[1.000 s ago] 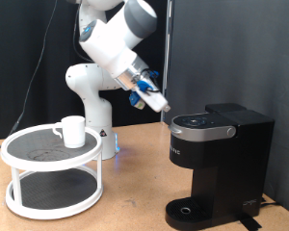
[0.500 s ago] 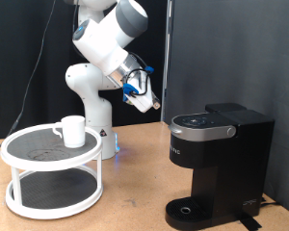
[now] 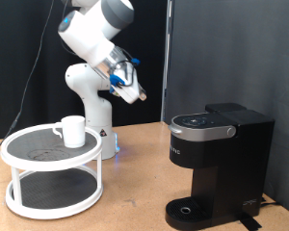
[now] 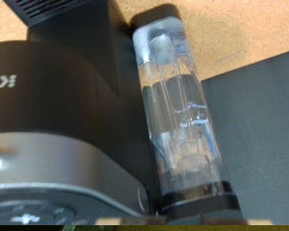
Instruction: Make a cup of coffee with the keurig machine
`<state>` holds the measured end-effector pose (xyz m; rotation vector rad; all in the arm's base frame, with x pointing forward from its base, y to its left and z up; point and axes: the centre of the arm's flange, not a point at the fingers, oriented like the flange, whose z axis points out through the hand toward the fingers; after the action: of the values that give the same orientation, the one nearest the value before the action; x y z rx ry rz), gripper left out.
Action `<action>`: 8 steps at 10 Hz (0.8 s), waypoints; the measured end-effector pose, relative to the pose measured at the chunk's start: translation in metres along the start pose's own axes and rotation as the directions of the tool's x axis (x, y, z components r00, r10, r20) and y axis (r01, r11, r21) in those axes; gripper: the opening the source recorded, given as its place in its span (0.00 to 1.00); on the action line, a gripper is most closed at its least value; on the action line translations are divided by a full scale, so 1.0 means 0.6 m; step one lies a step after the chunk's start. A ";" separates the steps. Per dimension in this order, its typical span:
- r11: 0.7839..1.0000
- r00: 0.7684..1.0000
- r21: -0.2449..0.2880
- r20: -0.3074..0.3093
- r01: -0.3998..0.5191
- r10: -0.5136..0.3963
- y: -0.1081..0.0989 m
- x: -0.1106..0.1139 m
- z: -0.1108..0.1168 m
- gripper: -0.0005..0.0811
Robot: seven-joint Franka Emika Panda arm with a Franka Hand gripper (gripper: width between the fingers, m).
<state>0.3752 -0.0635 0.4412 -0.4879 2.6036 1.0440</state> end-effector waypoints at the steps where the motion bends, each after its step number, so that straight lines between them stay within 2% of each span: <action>1: 1.000 1.000 -0.012 0.012 0.001 -0.001 0.004 0.008 -0.019 0.01; 3: 0.999 0.999 -0.030 -0.026 0.041 -0.041 0.006 0.036 -0.054 0.01; 4: 0.998 0.997 -0.015 -0.054 0.059 -0.060 0.004 0.052 -0.069 0.01; 6: 0.999 0.999 -0.020 -0.033 0.042 -0.042 0.008 0.069 -0.087 0.01; 8: 0.998 0.998 -0.017 -0.036 0.057 -0.058 0.006 0.069 -0.084 0.01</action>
<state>0.3291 -0.1049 0.4620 -0.5874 2.5983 1.0474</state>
